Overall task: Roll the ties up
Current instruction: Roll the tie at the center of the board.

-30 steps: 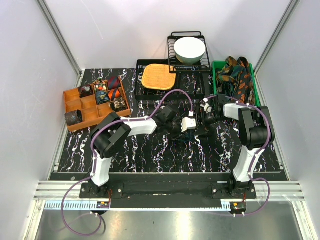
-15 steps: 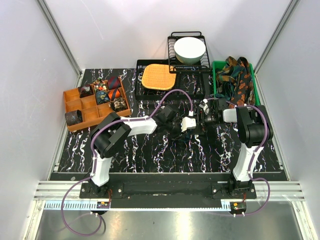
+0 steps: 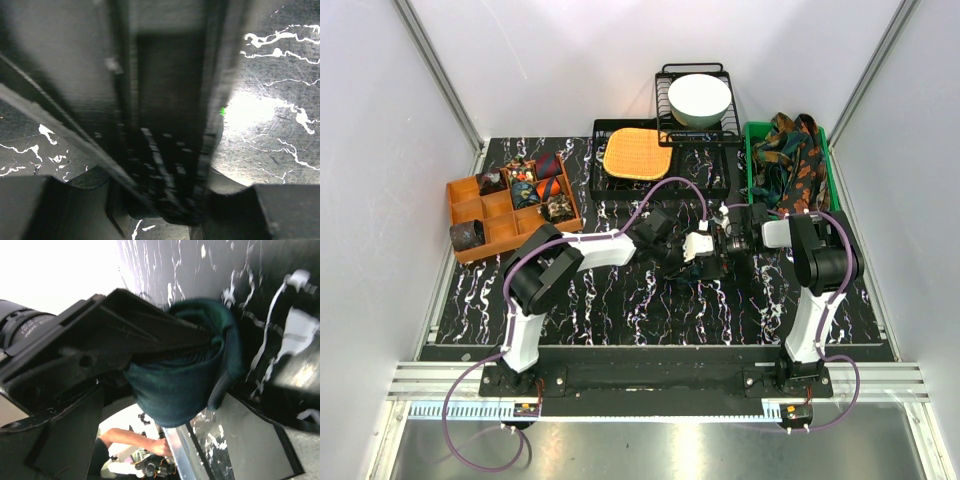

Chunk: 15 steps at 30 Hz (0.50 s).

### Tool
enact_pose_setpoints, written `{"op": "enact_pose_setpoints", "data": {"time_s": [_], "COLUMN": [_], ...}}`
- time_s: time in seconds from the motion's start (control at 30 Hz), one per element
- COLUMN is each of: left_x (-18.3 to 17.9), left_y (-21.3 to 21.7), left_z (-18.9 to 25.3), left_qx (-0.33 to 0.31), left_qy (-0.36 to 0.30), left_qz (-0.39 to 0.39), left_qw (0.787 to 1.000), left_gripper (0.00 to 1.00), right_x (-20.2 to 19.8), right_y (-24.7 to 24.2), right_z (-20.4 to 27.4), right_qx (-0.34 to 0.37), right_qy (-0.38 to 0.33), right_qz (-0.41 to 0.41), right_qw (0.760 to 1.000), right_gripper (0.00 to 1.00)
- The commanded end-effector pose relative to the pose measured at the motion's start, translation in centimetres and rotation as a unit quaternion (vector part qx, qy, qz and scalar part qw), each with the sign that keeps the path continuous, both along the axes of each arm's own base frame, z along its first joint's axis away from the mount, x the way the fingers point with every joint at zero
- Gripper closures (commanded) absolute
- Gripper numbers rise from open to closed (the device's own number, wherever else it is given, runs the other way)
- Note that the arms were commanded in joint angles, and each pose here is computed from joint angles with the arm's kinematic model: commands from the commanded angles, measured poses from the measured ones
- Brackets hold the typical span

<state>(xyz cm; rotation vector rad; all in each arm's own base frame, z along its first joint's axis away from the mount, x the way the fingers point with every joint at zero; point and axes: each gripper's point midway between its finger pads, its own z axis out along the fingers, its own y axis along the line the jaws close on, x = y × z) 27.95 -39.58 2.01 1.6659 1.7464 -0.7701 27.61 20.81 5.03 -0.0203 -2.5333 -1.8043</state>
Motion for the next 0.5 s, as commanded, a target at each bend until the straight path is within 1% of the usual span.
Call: {"op": "enact_pose_setpoints", "data": {"time_s": [0.0, 0.17, 0.27, 0.3, 0.33, 0.37, 0.4, 0.43, 0.47], "left_x": [-4.4, -4.4, -4.5, -4.6, -4.6, -4.7, -4.7, -4.8, -4.8], "left_y": [6.6, 6.6, 6.7, 6.8, 6.9, 7.0, 6.9, 7.0, 7.0], "left_z": [-8.9, -8.8, -8.7, -8.8, -8.8, -8.9, -8.9, -9.0, -9.0], "left_qx": [0.163, 0.163, 0.164, 0.164, 0.164, 0.165, 0.165, 0.166, 0.166], "left_qy": [0.093, 0.09, 0.09, 0.092, 0.092, 0.094, 0.093, 0.095, 0.094], "left_qz": [0.018, 0.019, 0.019, 0.02, 0.02, 0.02, 0.019, 0.02, 0.019], "left_qw": [0.982, 0.982, 0.982, 0.982, 0.982, 0.982, 0.982, 0.981, 0.981], "left_gripper": [1.0, 1.0, 1.0, 1.0, 1.0, 1.0, 1.0, 1.0, 1.0], "right_x": [-3.2, -2.5, -1.7, -1.2, 0.2, 0.4, 1.1, 2.4, 2.7], "right_y": [0.0, -0.4, -1.4, -1.6, -1.6, -1.9, -2.0, -1.9, -1.9], "right_z": [0.3, -0.8, -1.0, -0.5, -0.2, 0.0, 0.5, 1.2, 1.6], "right_qx": [-0.015, -0.036, -0.055, -0.051, -0.042, -0.035, -0.029, -0.015, -0.004], "right_qy": [0.076, 0.098, 0.084, 0.072, 0.038, 0.059, 0.047, 0.006, 0.026], "right_qz": [0.009, -0.01, -0.035, -0.046, -0.06, -0.085, -0.096, -0.103, -0.117], "right_qw": [0.997, 0.994, 0.994, 0.995, 0.997, 0.994, 0.994, 0.995, 0.993], "right_gripper": [0.0, 0.0, 0.0, 0.0, 0.01, 0.0, 0.0, 0.0, 0.0]}}
